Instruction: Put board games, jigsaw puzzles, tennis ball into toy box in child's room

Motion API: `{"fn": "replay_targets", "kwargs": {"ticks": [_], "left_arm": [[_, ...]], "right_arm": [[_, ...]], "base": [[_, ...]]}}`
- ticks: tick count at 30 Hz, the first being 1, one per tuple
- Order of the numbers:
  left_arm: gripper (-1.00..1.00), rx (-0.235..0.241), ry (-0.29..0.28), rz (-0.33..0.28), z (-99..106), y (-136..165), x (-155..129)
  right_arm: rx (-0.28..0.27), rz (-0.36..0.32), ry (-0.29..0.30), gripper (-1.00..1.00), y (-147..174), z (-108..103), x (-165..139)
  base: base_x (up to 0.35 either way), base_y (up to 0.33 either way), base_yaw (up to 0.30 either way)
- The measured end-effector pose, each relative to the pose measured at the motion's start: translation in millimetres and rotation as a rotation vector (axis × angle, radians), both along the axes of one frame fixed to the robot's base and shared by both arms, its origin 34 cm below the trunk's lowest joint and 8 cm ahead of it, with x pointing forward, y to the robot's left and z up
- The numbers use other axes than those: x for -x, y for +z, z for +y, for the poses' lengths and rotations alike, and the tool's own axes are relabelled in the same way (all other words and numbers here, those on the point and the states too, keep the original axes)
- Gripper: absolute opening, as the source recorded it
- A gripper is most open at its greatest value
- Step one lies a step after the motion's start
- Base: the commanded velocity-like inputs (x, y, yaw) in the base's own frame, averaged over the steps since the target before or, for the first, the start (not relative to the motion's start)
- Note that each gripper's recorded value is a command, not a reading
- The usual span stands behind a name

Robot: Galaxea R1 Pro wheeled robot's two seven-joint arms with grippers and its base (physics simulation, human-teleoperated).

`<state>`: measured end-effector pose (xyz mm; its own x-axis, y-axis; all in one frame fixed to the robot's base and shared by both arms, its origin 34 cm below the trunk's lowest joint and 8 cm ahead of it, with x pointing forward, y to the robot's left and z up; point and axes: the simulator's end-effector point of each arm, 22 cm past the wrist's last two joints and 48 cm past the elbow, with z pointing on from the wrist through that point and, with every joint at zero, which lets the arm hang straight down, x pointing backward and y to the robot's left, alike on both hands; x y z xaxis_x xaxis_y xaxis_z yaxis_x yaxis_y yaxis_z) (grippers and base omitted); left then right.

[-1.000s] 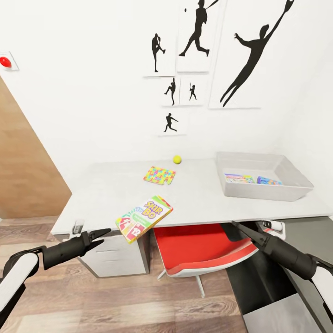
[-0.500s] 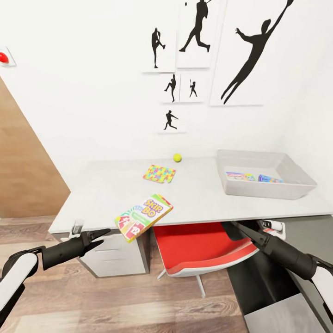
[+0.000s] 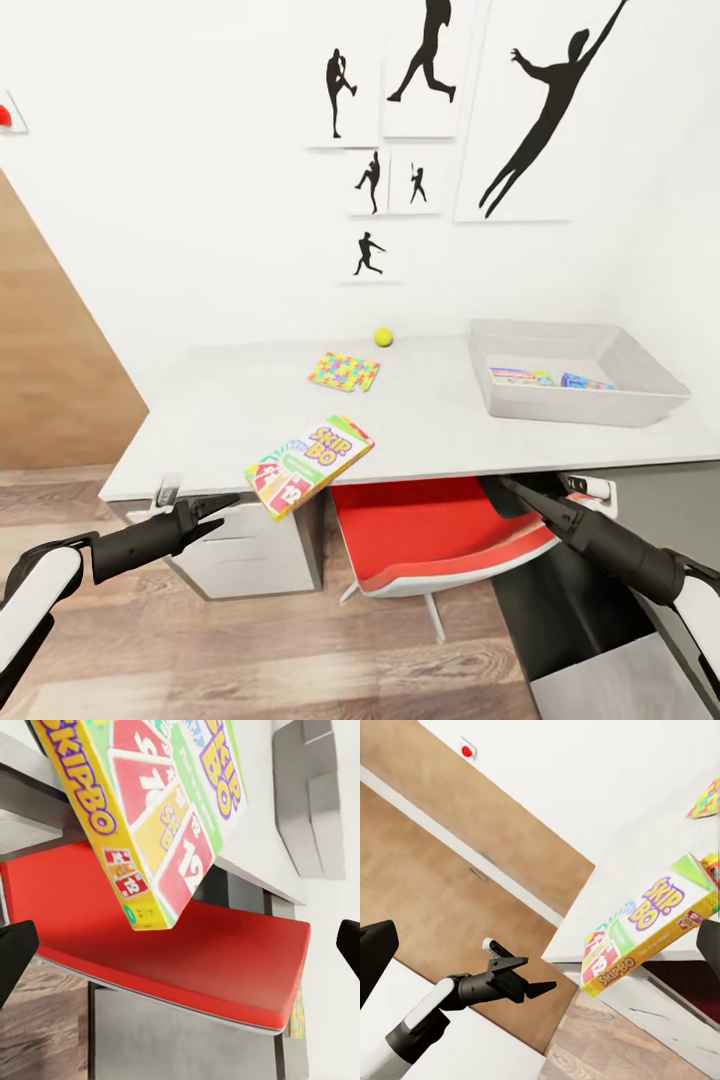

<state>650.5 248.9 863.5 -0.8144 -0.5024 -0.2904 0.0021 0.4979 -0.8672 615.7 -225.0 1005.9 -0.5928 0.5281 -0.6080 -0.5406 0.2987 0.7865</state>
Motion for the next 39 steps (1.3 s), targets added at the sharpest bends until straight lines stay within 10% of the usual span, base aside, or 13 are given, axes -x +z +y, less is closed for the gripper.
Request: {"fn": "replay_targets", "kwargs": {"ticks": [13, 39], "left_arm": [[1.00, 0.000, 0.003, -0.015, 1, 7, -1], [1.00, -0.001, 0.023, -0.026, 9, -9, -6]], "right_arm": [[-0.101, -0.143, 0.027, 1.00, 48, -26, 22], [-0.105, -0.149, -0.010, 1.00, 28, -41, 26]], "base": [[0.000, 0.000, -0.141], [0.000, 0.000, -0.006]]}}
